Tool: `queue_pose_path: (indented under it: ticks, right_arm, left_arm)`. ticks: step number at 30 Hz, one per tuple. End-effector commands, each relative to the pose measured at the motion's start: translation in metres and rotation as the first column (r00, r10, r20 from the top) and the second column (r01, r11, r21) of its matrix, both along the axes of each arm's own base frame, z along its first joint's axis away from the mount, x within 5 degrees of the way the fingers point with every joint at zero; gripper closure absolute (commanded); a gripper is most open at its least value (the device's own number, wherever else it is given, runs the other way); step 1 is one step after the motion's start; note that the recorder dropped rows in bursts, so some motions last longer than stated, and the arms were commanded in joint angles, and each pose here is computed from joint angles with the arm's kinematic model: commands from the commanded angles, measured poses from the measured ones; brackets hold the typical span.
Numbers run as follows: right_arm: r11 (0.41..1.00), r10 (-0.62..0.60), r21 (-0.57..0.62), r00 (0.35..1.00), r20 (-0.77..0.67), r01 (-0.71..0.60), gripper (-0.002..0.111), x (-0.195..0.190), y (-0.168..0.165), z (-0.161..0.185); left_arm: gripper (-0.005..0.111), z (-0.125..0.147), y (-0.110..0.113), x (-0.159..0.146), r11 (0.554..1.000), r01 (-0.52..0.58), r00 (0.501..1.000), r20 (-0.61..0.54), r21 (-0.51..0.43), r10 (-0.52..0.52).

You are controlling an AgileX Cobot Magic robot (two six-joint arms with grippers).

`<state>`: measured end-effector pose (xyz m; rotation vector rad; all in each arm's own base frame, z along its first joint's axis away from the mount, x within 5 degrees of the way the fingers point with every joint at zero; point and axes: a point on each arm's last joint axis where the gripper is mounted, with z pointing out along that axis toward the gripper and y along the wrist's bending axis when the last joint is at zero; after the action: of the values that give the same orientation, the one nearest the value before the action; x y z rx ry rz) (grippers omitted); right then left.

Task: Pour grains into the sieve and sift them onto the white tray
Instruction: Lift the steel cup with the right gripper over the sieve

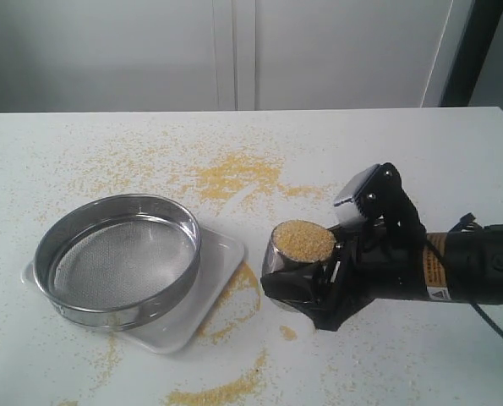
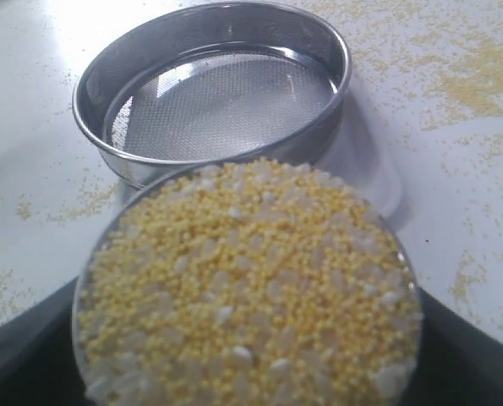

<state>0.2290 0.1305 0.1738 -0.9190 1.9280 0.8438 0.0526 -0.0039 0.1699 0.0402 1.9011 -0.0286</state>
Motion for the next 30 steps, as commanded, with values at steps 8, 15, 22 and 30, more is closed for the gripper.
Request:
queue_pose_path:
  ticks: [8, 15, 22, 30]
  right_arm:
    - [0.997, 0.074, 0.033, 0.997, 0.036, -0.075, 0.108, 0.014, 0.033, 0.036]
    - [0.992, 0.116, -0.067, 0.99, 0.079, -0.11, 0.108, 0.019, 0.061, 0.054]
    - [0.989, 0.116, -0.11, 0.983, 0.142, -0.101, 0.108, 0.022, 0.079, 0.07]
    - [0.983, 0.134, -0.144, 0.979, 0.155, -0.112, 0.108, 0.028, 0.102, 0.079]
  left_arm:
    - [0.107, -0.001, 0.0, 0.0, 1.0, -0.002, 1.0, 0.002, -0.008, 0.002]
    - [0.107, -0.001, 0.0, 0.0, 1.0, -0.002, 1.0, 0.002, -0.008, 0.002]
    - [0.107, -0.001, 0.0, 0.0, 1.0, -0.002, 1.0, 0.002, -0.008, 0.002]
    - [0.107, -0.001, 0.0, 0.0, 1.0, -0.002, 1.0, 0.002, -0.008, 0.002]
